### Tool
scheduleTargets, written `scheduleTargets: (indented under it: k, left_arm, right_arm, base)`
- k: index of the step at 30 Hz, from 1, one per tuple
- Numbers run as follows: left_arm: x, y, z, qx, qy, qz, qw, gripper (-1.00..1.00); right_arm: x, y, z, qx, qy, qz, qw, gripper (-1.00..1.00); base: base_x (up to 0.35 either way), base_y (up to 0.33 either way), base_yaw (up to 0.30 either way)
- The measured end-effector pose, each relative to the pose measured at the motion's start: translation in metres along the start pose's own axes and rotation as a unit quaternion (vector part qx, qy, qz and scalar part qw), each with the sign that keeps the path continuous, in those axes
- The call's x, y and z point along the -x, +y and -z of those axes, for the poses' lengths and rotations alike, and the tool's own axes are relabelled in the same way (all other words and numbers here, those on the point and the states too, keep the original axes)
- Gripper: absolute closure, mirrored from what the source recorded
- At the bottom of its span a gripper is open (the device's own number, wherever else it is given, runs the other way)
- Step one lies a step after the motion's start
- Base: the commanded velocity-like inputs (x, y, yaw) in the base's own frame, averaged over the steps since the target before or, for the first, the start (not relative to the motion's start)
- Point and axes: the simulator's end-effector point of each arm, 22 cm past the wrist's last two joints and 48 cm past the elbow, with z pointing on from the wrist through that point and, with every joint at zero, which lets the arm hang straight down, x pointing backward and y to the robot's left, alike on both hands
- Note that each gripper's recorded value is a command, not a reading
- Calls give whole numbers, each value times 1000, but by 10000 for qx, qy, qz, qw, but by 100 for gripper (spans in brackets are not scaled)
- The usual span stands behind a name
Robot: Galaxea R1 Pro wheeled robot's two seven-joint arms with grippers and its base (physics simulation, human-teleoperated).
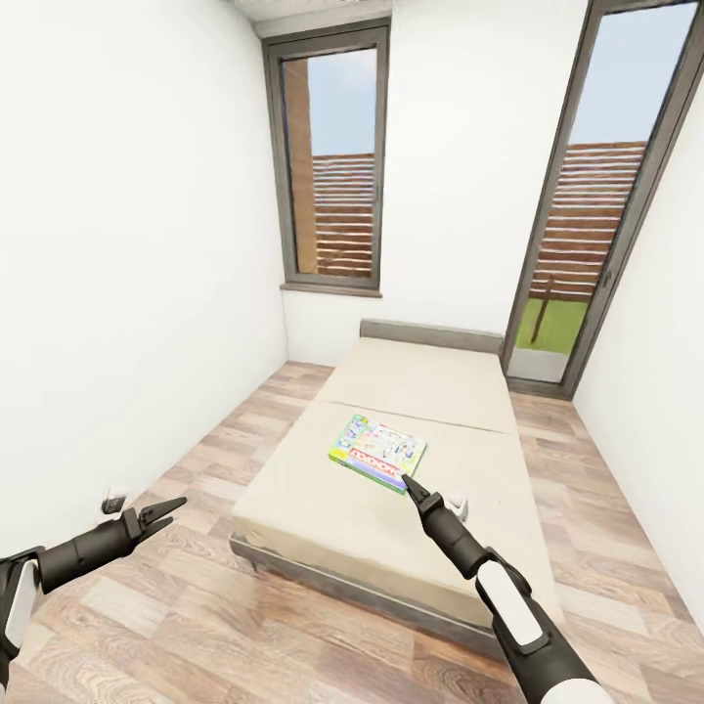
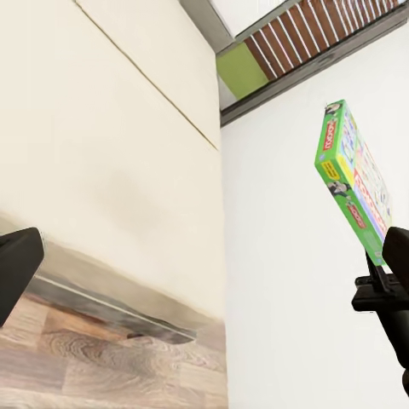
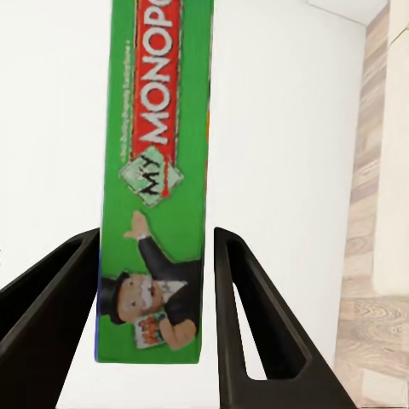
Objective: Put all the toys in the child's room - the three board games (two on the bed and one on the table), the two jigsaw puzzles on the table, and the tennis ball on the table - inside the toy box on the table in the child's room.
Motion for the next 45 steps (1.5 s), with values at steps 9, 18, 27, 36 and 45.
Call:
scheduleTargets:
  k: [9, 18, 27, 36, 45]
  left_arm:
    - [3, -4, 2, -26, -29, -35, 10000, -100]
    - [5, -8, 3, -53, -57, -65, 9999, -100]
    - [5, -9, 3, -59, -64, -75, 9999, -100]
    - [5, -10, 3, -64, -63, -71, 9999, -100]
    - [5, -10, 3, -65, -64, -72, 9999, -100]
  right_arm:
    - [1, 5, 0, 22, -10, 23, 10000, 100]
    - [3, 10, 0, 52, -22, 47, 10000, 100]
    - [3, 11, 0, 60, -24, 55, 10000, 100]
    - [-7, 12, -2, 62, 100, 99, 9999, 100]
    - [-8, 12, -2, 60, 114, 107, 9999, 100]
  base:
    - [-1, -68, 210]
    - [0, -247, 206]
    - [0, -257, 155]
    - [0, -24, 280]
    - [0, -1, 285]
